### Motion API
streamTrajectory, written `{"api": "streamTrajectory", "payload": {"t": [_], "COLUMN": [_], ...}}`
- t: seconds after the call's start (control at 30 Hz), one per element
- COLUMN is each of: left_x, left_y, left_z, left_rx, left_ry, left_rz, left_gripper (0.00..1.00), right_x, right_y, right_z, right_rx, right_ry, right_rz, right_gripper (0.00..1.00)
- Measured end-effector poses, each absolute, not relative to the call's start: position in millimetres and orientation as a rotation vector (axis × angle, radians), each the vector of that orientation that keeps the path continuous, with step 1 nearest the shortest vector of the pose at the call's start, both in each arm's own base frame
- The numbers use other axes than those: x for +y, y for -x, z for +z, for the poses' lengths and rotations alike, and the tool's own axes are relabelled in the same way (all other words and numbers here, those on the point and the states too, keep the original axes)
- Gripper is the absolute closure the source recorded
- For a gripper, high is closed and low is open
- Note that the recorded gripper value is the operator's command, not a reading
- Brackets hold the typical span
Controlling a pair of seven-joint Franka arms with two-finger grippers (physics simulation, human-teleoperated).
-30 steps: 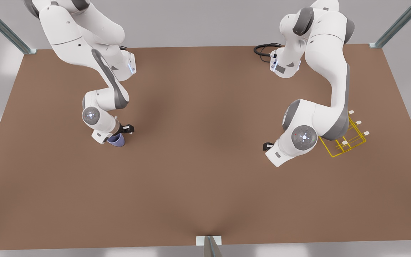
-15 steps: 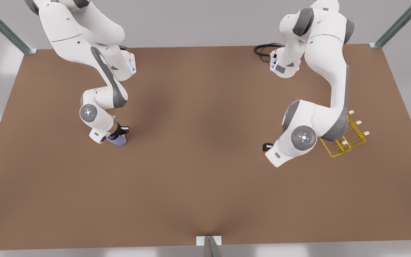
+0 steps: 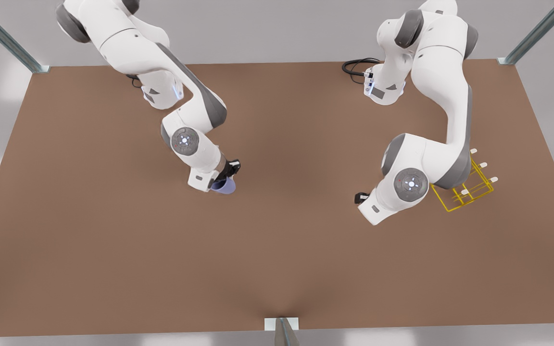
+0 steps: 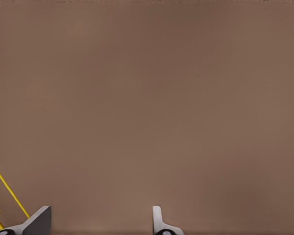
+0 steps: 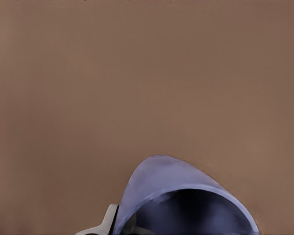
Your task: Place the cup on the cup holder
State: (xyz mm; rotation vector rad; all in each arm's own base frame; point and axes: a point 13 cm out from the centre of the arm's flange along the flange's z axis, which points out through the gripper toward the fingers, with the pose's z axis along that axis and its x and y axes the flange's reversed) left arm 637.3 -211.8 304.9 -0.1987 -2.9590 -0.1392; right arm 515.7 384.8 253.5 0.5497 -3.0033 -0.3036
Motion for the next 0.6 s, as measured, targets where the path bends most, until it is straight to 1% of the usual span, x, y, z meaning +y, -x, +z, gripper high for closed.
{"api": "streamTrajectory", "payload": {"t": [0.07,0.13,0.2,0.23,0.37,0.43,0.5,0.53,0.6], "left_x": [-187,-149,-139,-138,-130,-121,-110,-107,-110], "left_y": [-647,-660,-665,-667,-674,-677,-675,-670,-652], "left_z": [290,279,272,269,259,272,302,312,350], "left_rx": [-2.946,-2.945,-2.948,-2.951,-2.963,-2.981,-3.001,-2.995,-2.984], "left_ry": [0.137,0.048,0.021,0.017,-0.001,-0.023,-0.045,-0.051,-0.049], "left_rz": [-0.136,-0.119,-0.11,-0.106,-0.096,-0.09,-0.093,-0.099,-0.111], "left_gripper": [0.0,0.0,0.0,0.0,0.0,0.0,0.0,0.0,0.0], "right_x": [443,475,488,491,512,526,535,539,548], "right_y": [-524,-554,-588,-599,-622,-630,-636,-637,-640], "right_z": [253,255,249,244,231,243,249,246,239], "right_rx": [-3.012,-3.041,-3.063,-3.069,-3.088,-3.061,-2.981,-2.924,-2.794], "right_ry": [-0.52,-0.423,-0.301,-0.244,-0.009,0.138,0.293,0.364,0.5], "right_rz": [-0.322,-0.373,-0.423,-0.442,-0.568,-0.705,-0.862,-0.934,-1.072], "right_gripper": [0.79,0.79,0.79,0.79,0.79,0.79,0.79,0.79,0.79]}}
